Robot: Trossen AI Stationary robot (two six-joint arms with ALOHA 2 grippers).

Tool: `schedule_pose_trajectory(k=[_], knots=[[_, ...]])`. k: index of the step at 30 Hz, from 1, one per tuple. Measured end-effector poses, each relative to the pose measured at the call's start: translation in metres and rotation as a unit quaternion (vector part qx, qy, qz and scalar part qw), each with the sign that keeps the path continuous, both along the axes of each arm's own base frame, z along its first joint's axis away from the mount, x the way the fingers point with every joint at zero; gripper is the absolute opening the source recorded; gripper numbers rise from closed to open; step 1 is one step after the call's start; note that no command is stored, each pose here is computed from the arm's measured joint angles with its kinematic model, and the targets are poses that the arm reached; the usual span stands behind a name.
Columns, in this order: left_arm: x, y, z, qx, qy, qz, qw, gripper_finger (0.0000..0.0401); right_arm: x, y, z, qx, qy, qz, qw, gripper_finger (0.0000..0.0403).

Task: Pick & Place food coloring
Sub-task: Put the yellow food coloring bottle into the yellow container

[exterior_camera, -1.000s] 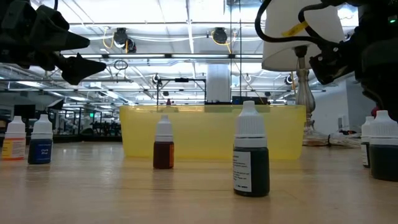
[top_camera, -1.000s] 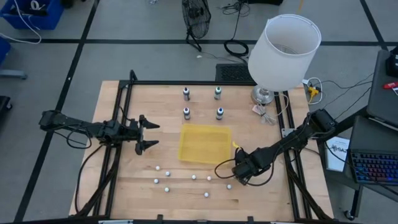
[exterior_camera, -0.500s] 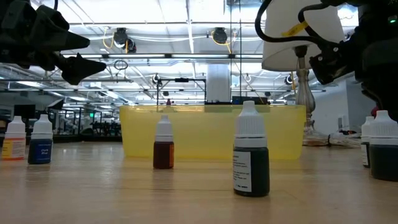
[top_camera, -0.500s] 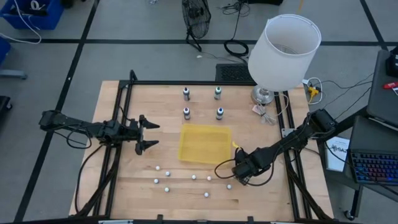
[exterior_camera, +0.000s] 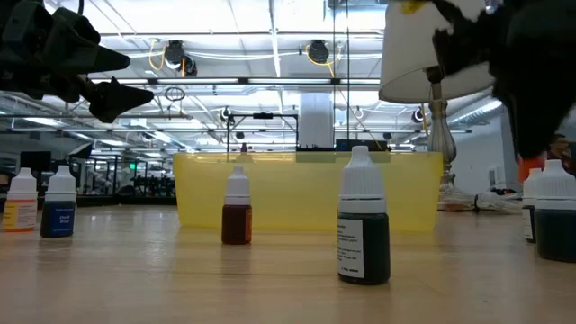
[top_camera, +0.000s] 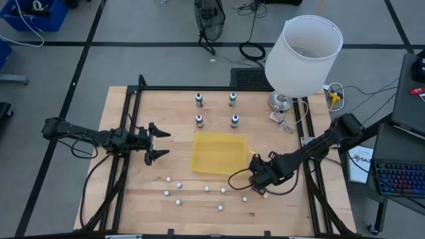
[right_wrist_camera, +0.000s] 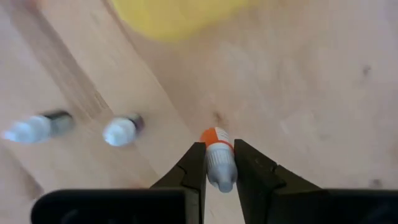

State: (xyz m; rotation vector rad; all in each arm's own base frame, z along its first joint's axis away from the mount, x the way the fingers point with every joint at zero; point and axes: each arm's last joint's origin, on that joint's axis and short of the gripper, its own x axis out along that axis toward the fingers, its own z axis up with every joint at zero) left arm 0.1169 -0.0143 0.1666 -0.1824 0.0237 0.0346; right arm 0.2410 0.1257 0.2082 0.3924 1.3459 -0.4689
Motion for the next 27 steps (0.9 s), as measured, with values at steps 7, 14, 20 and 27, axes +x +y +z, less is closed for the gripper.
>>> schedule_pose_trajectory(k=[7,14,20,27], knots=[[0.000,0.000,0.000,0.000,0.000,0.000,1.000,0.0379,0.005,-0.014,0.053,-0.034,-0.105,0.030,0.993,0.0046],[0.000,0.000,0.000,0.000,0.000,0.000,1.000,0.0379,0.042,-0.049,0.112,-0.086,-0.193,0.066,0.975,0.0046],[0.000,0.000,0.000,0.000,0.000,0.003,1.000,0.0379,0.089,-0.076,0.132,-0.090,-0.192,0.118,0.970,0.0046],[0.000,0.000,0.000,0.000,0.000,0.003,1.000,0.0379,0.141,-0.091,0.107,-0.065,-0.088,0.185,0.977,0.0046]])
